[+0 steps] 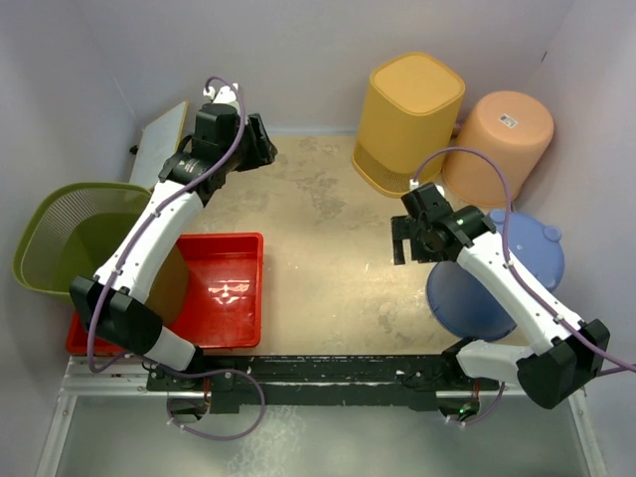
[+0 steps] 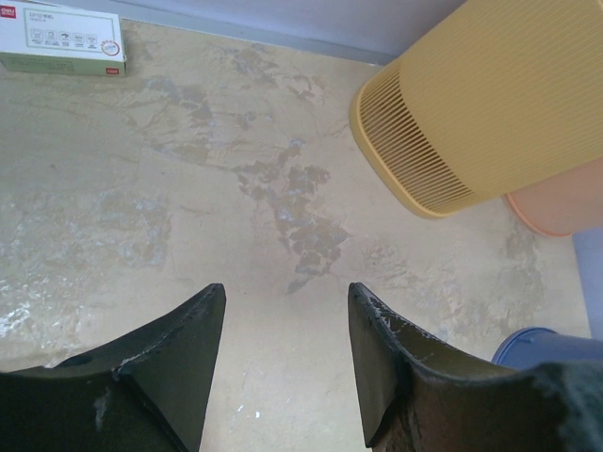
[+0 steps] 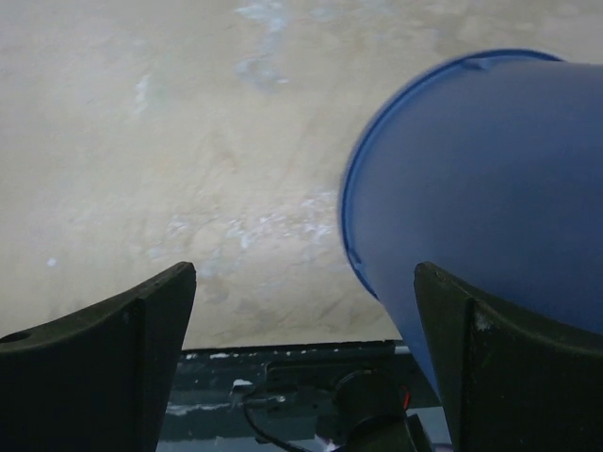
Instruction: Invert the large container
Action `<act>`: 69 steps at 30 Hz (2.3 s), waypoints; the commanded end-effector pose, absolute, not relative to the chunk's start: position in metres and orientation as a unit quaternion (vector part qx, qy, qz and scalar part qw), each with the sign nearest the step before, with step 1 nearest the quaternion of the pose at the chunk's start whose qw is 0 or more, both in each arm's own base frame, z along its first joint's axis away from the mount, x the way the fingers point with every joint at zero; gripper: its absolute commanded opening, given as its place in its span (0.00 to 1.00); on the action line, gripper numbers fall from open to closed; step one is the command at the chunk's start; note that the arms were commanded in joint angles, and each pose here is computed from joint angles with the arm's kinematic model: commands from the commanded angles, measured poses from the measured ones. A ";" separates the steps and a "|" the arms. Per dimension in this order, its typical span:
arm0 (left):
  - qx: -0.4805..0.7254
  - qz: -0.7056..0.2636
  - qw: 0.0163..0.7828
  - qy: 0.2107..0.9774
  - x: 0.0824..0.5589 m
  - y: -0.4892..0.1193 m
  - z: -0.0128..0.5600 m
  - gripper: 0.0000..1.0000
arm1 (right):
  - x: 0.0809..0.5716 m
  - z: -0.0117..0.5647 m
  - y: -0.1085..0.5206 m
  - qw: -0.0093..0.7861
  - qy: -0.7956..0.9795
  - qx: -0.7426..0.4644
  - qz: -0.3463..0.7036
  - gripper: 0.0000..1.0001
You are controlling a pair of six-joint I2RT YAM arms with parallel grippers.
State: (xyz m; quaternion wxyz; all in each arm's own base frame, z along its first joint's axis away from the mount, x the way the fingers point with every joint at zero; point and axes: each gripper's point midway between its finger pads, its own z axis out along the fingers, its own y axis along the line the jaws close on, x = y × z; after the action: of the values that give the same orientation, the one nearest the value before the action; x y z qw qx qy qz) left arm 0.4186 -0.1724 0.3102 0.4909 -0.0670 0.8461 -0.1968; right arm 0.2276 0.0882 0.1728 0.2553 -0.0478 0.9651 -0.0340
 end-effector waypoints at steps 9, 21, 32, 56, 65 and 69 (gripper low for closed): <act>-0.039 -0.079 0.535 0.840 0.390 -0.119 0.371 0.53 | 0.290 0.233 0.088 0.396 0.917 0.053 0.013 1.00; -0.155 0.095 0.559 0.809 0.287 -0.006 0.438 0.55 | 0.324 0.215 0.165 0.380 0.909 0.004 0.172 1.00; -0.209 0.213 0.474 0.829 0.269 0.026 0.361 0.55 | 0.334 0.218 0.177 0.382 0.905 -0.018 0.188 1.00; -0.158 -0.032 0.497 0.853 0.328 -0.033 0.353 0.00 | 0.328 0.214 0.172 0.383 0.906 -0.012 0.181 1.00; -0.156 -0.049 0.613 0.773 0.326 -0.025 0.486 0.00 | 0.328 0.216 0.172 0.385 0.904 -0.011 0.184 1.00; -0.130 -0.134 0.667 0.722 0.327 -0.050 0.534 0.00 | 0.325 0.217 0.172 0.383 0.905 -0.009 0.186 1.00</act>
State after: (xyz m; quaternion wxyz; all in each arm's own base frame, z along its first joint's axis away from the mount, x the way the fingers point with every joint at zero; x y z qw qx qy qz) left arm 0.3303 -0.0349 0.4489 0.5583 -0.1600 0.8120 -0.0580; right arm 0.3252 0.1696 0.1950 0.3541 -0.0053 0.9198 0.1691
